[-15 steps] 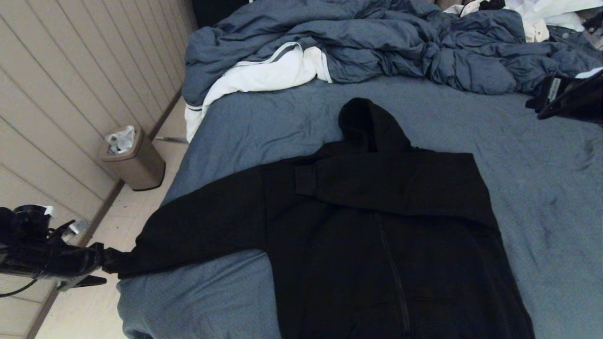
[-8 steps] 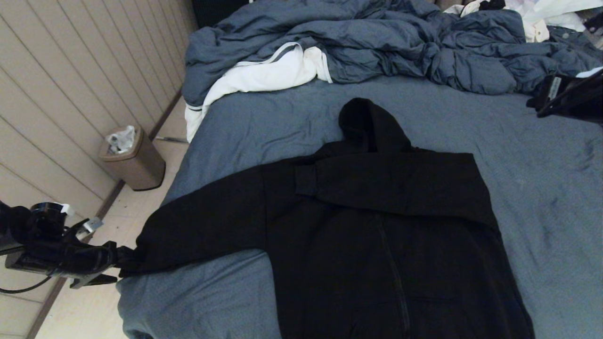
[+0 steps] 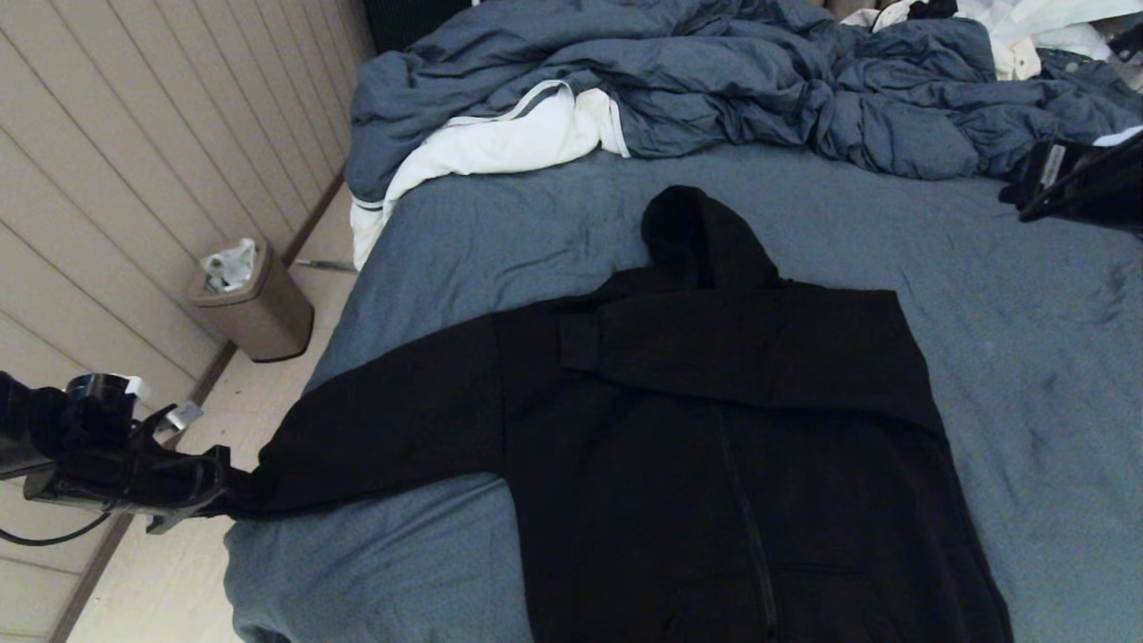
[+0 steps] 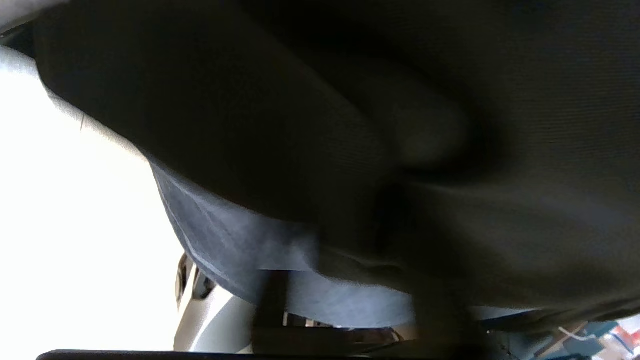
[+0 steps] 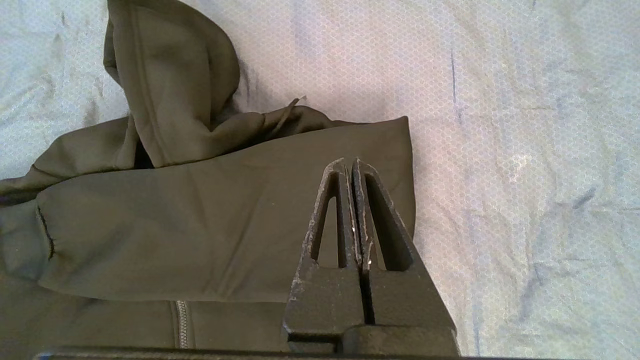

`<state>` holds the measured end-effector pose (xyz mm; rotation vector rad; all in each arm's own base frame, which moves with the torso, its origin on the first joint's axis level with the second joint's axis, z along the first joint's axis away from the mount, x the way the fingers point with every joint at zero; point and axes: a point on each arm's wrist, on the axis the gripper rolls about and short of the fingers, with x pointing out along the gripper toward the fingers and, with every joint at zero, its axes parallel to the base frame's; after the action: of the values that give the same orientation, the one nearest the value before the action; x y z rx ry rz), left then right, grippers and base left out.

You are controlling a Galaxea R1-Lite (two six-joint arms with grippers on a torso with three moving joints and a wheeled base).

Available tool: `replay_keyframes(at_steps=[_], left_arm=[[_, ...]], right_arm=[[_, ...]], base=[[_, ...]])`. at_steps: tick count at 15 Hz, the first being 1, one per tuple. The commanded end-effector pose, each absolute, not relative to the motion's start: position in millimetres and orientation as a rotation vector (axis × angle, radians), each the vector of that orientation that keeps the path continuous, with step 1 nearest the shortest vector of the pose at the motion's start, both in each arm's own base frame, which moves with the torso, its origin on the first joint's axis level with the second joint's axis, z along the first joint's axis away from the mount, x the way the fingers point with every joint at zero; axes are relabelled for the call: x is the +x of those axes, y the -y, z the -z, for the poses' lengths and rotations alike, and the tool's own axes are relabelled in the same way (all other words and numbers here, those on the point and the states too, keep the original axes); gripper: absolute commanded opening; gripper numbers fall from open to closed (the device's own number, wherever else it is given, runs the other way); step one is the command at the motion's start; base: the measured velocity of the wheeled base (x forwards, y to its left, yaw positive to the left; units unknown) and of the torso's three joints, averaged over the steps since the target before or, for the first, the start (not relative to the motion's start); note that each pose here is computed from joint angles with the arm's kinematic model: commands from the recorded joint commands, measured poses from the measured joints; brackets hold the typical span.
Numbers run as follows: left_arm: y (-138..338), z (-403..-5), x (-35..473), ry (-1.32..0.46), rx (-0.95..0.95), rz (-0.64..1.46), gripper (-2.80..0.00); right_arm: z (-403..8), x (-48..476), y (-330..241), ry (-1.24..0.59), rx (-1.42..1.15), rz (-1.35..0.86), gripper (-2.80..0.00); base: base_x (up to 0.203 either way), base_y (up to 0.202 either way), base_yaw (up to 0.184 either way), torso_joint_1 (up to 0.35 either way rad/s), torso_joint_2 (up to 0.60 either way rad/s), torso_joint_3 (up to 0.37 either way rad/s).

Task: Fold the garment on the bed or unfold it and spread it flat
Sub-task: Fold the black sweatshirt

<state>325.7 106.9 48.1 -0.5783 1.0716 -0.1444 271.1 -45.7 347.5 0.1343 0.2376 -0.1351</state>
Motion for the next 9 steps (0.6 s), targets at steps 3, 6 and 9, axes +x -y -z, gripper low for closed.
replay_keyframes(at_steps=[3, 6, 9], left_arm=[[-107, -68, 323, -1.018, -0.568, 0.14, -2.8], [-103, -111, 316, -0.901, -0.537, 0.139, -2.8], [-88, -166, 315, -0.764, -0.543, 0.154, -2.8]], right_arm=[[-348, 267, 46, -0.251, 0.137, 0.139, -2.8], [-345, 266, 49, -0.262, 0.142, 0.149, -2.8], [-344, 266, 49, -0.266, 0.16, 0.152, -2.8]], base=[[0.0, 0.0, 0.0, 0.0, 0.0, 0.0], [0.0, 0.0, 0.0, 0.0, 0.0, 0.0], [0.0, 0.0, 0.0, 0.0, 0.0, 0.0]])
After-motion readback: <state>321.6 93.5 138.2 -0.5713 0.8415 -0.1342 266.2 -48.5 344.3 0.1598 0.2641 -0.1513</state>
